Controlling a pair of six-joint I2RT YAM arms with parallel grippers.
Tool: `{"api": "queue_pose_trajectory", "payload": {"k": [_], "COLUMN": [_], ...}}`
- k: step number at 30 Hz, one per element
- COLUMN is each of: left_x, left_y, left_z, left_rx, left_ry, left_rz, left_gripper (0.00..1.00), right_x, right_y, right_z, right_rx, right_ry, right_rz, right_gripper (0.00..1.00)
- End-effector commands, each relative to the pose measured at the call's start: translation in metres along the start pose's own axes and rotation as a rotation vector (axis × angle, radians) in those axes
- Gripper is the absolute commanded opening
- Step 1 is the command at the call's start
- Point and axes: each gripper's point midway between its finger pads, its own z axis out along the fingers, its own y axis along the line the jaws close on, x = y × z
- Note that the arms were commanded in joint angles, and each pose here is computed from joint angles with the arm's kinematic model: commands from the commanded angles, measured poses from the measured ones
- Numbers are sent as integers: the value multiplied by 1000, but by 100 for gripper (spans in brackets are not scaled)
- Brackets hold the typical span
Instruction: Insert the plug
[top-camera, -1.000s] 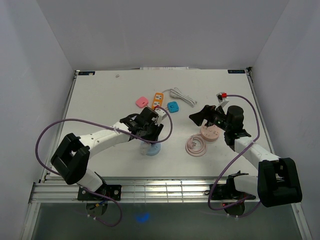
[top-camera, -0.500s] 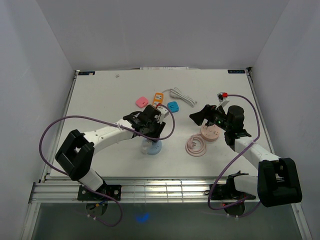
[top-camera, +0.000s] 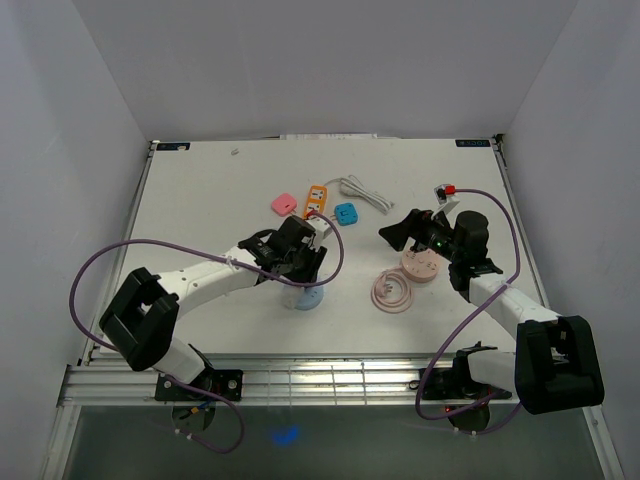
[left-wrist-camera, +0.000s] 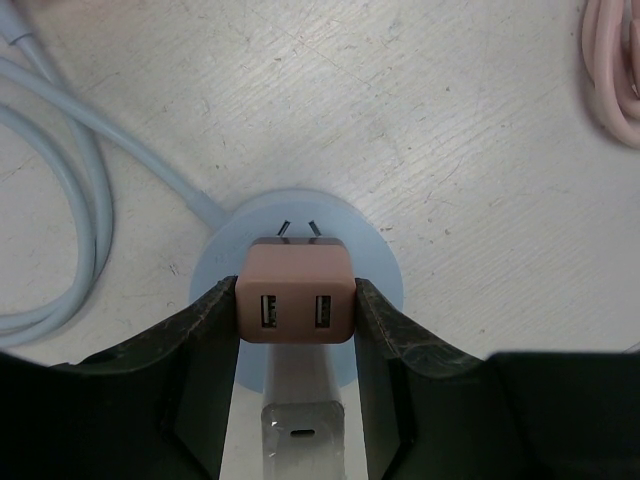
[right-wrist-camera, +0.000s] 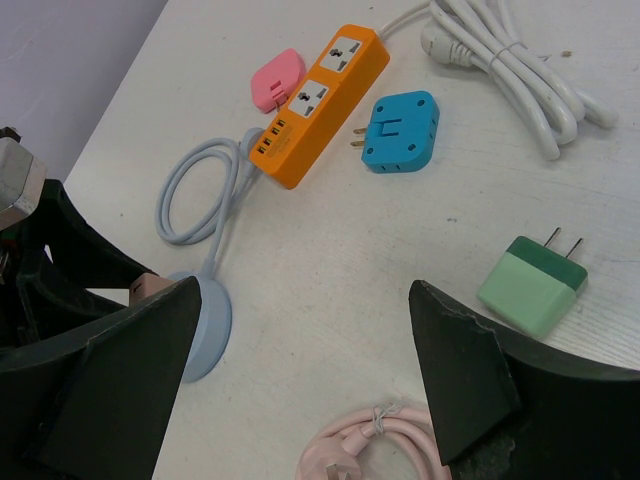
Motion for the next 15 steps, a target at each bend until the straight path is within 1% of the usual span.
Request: {"api": "queue_pose_trajectory", "payload": {"k": [1, 5, 15], "left_x": [66, 72, 79], "left_y": [8, 12, 8], "left_z": [6, 11, 12], "left_rx": [-26, -59, -97], "left_ry": [229, 260, 267], "left_rz": [-5, 13, 45], "left_gripper": [0, 0, 0], "right_x": [-10, -10, -12], "right_y": [4, 4, 4], "right_z": [-2, -3, -4], "right_rx": [-20, -20, -16], "right_ry": [-41, -44, -49], "right_rz": [-29, -30, -27], "right_gripper": [90, 90, 90]}}
